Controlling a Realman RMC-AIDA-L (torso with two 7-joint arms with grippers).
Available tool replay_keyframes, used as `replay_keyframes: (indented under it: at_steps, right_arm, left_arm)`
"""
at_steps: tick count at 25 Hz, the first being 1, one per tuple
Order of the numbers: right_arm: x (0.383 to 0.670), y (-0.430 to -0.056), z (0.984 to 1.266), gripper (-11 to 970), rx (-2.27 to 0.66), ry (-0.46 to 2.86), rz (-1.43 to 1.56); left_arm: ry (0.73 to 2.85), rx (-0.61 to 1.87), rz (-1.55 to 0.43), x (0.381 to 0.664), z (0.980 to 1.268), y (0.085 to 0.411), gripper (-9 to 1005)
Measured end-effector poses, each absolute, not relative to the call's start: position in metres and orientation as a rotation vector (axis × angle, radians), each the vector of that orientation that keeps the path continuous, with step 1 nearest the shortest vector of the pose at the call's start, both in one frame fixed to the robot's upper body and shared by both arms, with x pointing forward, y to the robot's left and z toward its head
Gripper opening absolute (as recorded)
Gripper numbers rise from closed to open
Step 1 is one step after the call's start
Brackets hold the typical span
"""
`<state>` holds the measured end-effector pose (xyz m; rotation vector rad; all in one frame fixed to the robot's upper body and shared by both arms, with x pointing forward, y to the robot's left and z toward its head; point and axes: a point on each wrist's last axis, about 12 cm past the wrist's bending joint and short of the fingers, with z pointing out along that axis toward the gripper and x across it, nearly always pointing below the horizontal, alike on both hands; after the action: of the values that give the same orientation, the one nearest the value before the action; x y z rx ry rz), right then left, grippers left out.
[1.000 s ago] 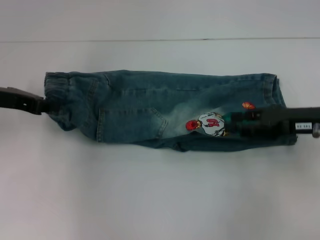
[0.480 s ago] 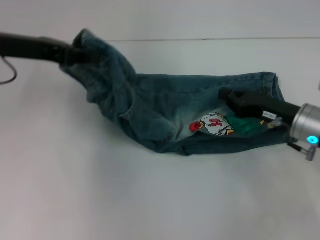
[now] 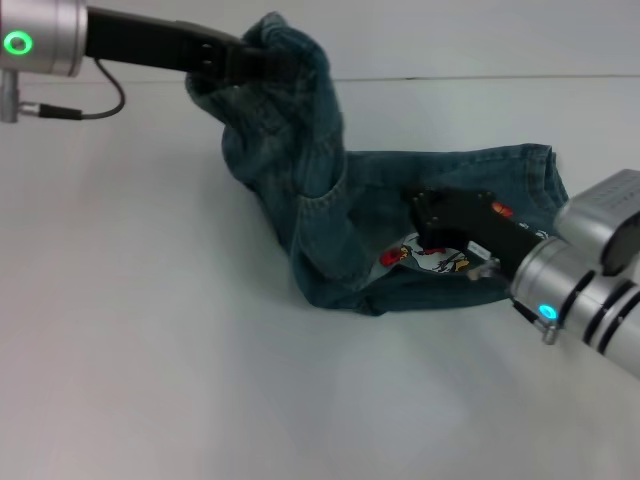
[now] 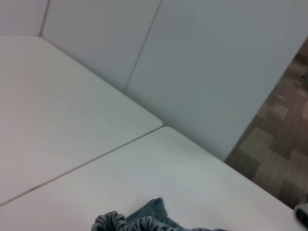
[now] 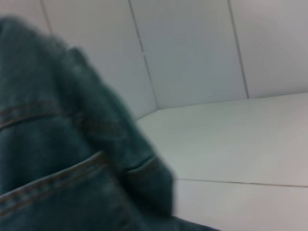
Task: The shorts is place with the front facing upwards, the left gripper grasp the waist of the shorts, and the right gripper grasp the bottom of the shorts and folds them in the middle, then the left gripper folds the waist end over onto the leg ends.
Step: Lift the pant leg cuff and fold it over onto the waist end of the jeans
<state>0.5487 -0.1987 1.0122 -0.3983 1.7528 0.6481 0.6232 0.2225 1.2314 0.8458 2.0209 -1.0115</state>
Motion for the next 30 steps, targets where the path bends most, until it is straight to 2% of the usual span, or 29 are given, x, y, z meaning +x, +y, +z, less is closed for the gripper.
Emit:
replay_keyframes:
  at_steps: [14, 24, 30]
  right_arm:
    - [0.556, -0.128, 1.02, 8, -0.602, 1.793, 0.693]
    - [0.55, -0.083, 1.032, 8, -0.832, 1.768, 0.835]
    - [0.555, -0.084, 1.033, 8, -0.841, 1.8, 0.845]
  left_arm:
    - [1.903, 0.92, -1.158, 0.621, 1.249, 0.184, 87]
    - [1.893, 0.913, -1.177, 0.62, 1.249, 0.183, 88]
    - [1.907, 0.891, -1.167, 0.62, 1.245, 0.187, 88]
